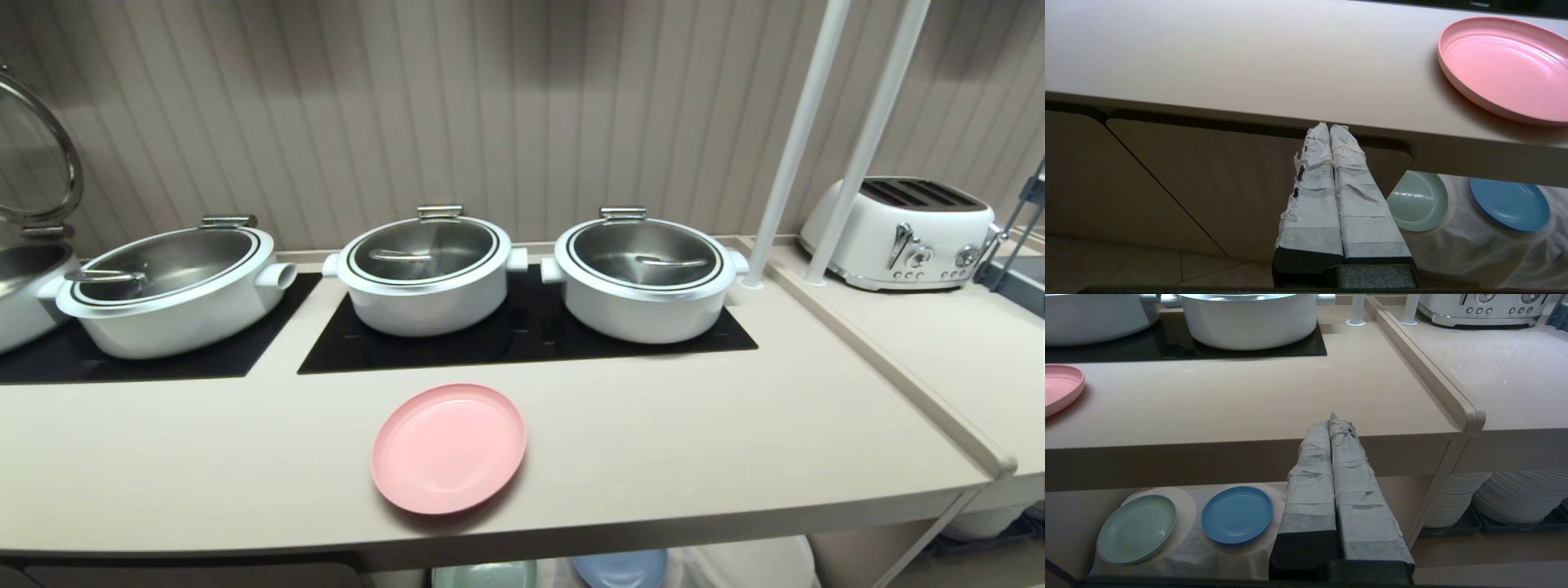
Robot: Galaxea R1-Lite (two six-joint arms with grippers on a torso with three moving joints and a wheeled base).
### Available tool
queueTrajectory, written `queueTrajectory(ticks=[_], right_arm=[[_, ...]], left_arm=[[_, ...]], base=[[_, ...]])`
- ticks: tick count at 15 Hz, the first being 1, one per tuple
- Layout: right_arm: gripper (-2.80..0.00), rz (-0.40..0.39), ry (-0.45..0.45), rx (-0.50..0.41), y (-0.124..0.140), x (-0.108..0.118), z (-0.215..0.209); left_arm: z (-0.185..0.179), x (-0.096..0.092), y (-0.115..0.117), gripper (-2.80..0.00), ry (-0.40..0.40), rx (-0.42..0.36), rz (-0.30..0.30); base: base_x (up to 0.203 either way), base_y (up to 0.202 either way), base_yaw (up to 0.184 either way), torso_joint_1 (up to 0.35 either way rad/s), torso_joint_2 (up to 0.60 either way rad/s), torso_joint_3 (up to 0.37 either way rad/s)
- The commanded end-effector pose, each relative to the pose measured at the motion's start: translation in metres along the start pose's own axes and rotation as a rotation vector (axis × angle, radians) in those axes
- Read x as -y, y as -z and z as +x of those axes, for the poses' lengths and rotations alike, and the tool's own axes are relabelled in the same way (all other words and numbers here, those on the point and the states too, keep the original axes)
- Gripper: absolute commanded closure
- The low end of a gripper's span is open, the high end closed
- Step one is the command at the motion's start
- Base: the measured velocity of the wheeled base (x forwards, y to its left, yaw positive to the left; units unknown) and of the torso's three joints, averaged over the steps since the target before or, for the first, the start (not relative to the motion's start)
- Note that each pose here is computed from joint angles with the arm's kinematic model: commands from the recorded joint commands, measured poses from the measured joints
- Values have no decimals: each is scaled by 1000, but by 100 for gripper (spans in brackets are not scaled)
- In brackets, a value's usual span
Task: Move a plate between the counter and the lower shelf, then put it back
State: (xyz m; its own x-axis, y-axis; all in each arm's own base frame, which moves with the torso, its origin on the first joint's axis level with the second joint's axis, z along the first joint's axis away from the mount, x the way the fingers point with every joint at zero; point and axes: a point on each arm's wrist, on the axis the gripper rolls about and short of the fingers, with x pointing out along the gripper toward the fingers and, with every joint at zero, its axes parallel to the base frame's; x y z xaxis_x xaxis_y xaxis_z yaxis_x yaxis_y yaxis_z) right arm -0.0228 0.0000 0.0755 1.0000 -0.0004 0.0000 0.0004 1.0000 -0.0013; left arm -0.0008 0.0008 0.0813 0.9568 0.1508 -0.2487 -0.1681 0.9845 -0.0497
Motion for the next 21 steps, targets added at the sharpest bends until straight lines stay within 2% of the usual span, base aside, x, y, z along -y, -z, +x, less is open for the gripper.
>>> queueTrajectory(ticks=[1, 3, 5, 8, 11, 14, 21], right_arm=[[0, 0, 0, 0, 0, 0, 0], [0, 0, 0, 0, 0, 0, 0], [0, 0, 0, 0, 0, 0, 0], [0, 0, 0, -1, 0, 0, 0], [0, 0, 0, 0, 0, 0, 0], [0, 0, 0, 0, 0, 0, 0], [0, 0, 0, 0, 0, 0, 0]], left_arm=[[0, 0, -1, 0, 5, 10, 1], [0, 0, -1, 0, 11, 12, 1], [-1, 0, -1, 0, 67, 21, 15], [-3, -1, 1, 0, 73, 41, 6], [-9, -2, 4, 0, 106, 110, 1], [-19, -4, 10, 0, 131, 244, -14], [-20, -4, 10, 0, 129, 248, -14]], base=[[0, 0, 0, 0, 0, 0], [0, 0, 0, 0, 0, 0], [0, 0, 0, 0, 0, 0], [0, 0, 0, 0, 0, 0], [0, 0, 0, 0, 0, 0], [0, 0, 0, 0, 0, 0], [0, 0, 0, 0, 0, 0]])
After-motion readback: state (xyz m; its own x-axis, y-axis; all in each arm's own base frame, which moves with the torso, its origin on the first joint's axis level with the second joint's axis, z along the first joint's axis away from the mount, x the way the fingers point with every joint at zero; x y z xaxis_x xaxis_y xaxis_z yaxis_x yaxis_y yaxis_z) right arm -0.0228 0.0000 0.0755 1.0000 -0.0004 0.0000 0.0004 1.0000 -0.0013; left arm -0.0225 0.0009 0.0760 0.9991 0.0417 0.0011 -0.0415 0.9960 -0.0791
